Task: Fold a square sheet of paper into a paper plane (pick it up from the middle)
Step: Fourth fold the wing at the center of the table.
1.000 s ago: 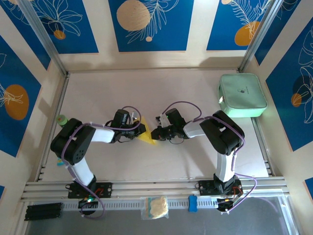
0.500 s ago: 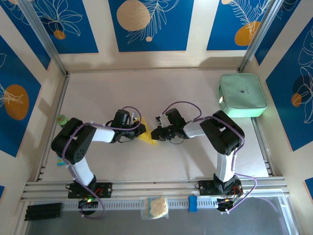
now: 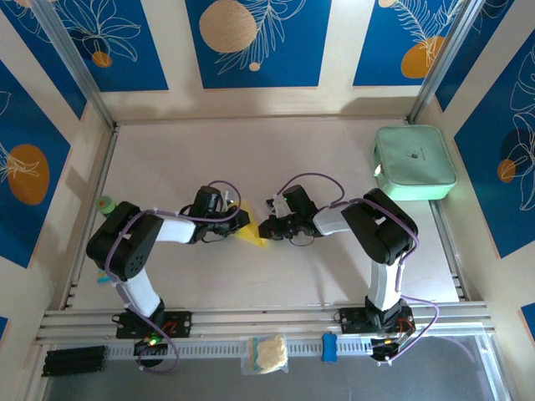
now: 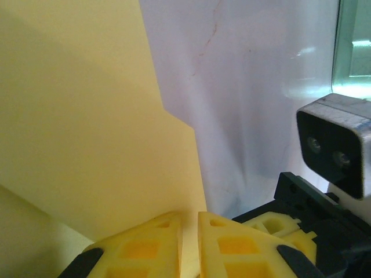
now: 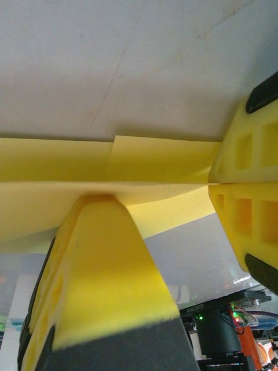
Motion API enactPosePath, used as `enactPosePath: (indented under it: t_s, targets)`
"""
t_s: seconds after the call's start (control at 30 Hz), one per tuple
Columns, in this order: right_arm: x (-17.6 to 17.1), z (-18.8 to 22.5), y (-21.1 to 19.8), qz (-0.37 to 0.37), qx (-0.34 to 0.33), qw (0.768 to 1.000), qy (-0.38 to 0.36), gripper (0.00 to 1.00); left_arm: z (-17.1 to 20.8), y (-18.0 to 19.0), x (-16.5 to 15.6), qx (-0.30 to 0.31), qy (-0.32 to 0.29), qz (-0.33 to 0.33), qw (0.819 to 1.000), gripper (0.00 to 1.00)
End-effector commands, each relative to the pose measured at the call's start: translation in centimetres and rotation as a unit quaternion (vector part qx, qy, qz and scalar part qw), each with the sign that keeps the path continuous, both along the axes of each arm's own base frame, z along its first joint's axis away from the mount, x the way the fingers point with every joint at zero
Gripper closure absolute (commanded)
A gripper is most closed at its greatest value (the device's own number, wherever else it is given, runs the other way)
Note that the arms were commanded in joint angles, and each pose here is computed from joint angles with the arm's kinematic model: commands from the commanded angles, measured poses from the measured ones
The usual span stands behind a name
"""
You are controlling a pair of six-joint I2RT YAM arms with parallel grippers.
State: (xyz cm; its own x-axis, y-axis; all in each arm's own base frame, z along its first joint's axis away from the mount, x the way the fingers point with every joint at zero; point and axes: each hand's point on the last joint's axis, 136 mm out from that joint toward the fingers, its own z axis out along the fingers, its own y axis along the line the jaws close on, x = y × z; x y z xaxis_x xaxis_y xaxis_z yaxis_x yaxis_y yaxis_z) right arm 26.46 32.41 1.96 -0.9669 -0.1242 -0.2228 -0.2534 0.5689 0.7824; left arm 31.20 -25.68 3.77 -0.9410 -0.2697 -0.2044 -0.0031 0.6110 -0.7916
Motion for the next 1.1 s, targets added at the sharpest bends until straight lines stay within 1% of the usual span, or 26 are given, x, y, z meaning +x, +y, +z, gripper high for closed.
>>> enactPosePath:
  t_s: [0.0,0.17,0.57,0.8,0.93,1.07]
  targets:
    - [-1.4,-3.3,-1.8,-0.015,-0.058,0.997,0.040,1.00,1.4,0.7,0.3,-0.004,-0.024,0.008,1.000,0.84]
    - [-1.3,-3.3,-1.8,-0.017,-0.057,0.997,0.039,1.00,0.4,1.0,-0.3,-0.001,-0.010,0.012,1.000,0.84]
    - [-1.2,-3.1,-1.7,-0.015,-0.055,0.998,0.039,0.98,-0.2,-0.2,0.7,-0.020,0.001,0.007,1.000,0.85]
    - [-1.3,-2.9,-1.7,-0.013,-0.054,0.998,0.039,0.92,-0.8,-0.1,0.5,-0.015,0.008,0.006,1.000,0.85]
    - [-1.1,-2.0,-1.6,-0.014,-0.048,0.998,0.037,0.88,-1.3,0.1,0.3,-0.007,0.012,0.008,1.000,0.85]
    - [-1.2,-0.8,-1.4,-0.009,-0.039,0.999,0.036,0.86,-1.4,0.2,0.2,-0.005,0.014,0.008,1.000,0.85]
